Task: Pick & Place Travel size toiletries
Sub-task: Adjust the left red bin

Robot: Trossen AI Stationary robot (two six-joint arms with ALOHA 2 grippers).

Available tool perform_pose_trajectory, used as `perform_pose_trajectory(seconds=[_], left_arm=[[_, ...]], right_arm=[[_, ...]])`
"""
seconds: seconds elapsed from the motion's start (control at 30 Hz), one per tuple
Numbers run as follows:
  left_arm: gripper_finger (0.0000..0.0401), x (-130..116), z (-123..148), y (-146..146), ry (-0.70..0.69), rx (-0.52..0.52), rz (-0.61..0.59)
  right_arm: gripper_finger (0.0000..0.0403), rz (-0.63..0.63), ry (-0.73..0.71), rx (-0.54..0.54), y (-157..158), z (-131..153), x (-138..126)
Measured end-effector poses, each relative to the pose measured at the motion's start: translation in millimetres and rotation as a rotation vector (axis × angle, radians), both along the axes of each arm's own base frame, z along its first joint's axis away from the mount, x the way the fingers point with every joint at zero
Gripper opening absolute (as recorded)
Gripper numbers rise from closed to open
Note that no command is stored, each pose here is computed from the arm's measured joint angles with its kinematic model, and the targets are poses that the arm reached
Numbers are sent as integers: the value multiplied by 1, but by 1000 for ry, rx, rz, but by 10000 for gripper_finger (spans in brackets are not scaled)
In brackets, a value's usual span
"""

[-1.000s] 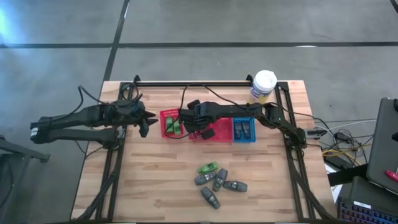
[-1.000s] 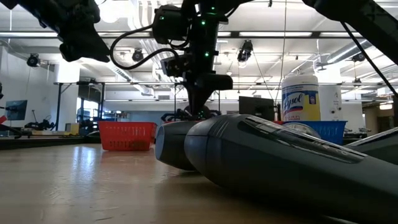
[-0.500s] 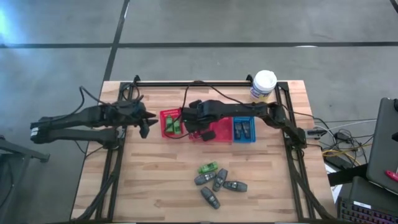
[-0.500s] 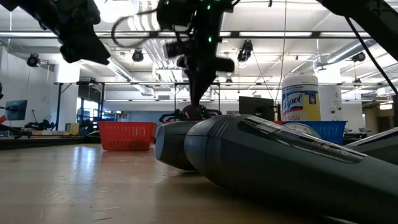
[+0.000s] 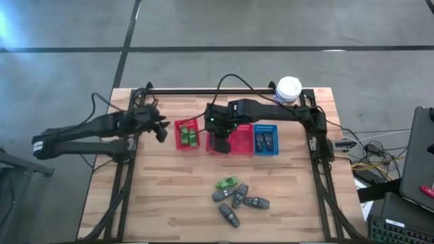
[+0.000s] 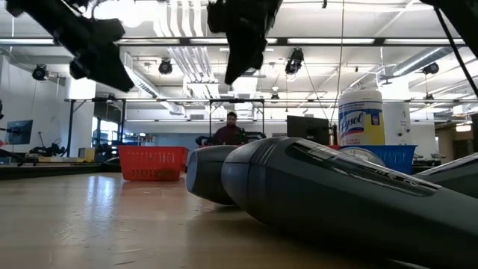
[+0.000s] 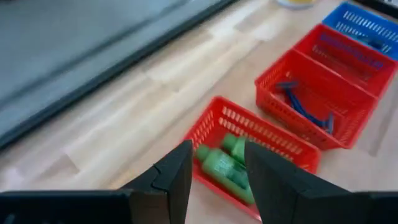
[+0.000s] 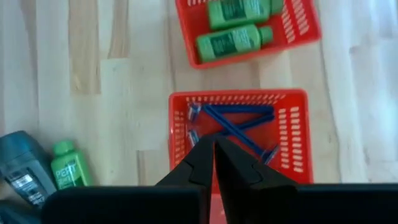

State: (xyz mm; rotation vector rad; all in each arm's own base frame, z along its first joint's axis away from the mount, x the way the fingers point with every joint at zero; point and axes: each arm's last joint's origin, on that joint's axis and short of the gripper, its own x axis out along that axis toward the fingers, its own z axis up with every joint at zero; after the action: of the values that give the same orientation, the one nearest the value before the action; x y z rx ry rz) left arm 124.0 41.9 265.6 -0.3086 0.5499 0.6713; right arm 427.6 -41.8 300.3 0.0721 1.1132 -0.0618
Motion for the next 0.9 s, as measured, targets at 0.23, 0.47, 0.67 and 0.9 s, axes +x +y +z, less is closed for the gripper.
perform_pose_trajectory(seconds=[0.23,0.47,0.67,0.9], left_arm=[[113,14,-8,27,27,-186,-62],[49,23,-20,85,107,-231,133],[16,31,-53,129,253,-354,145],[13,60,-74,143,273,-491,-22]], right_arm=[[13,-3,-32,17,0,13,-9],[9,-60,-30,14,1,21,-26],[9,-128,-15,10,3,14,-45],[9,-193,-55,27,6,8,-66]])
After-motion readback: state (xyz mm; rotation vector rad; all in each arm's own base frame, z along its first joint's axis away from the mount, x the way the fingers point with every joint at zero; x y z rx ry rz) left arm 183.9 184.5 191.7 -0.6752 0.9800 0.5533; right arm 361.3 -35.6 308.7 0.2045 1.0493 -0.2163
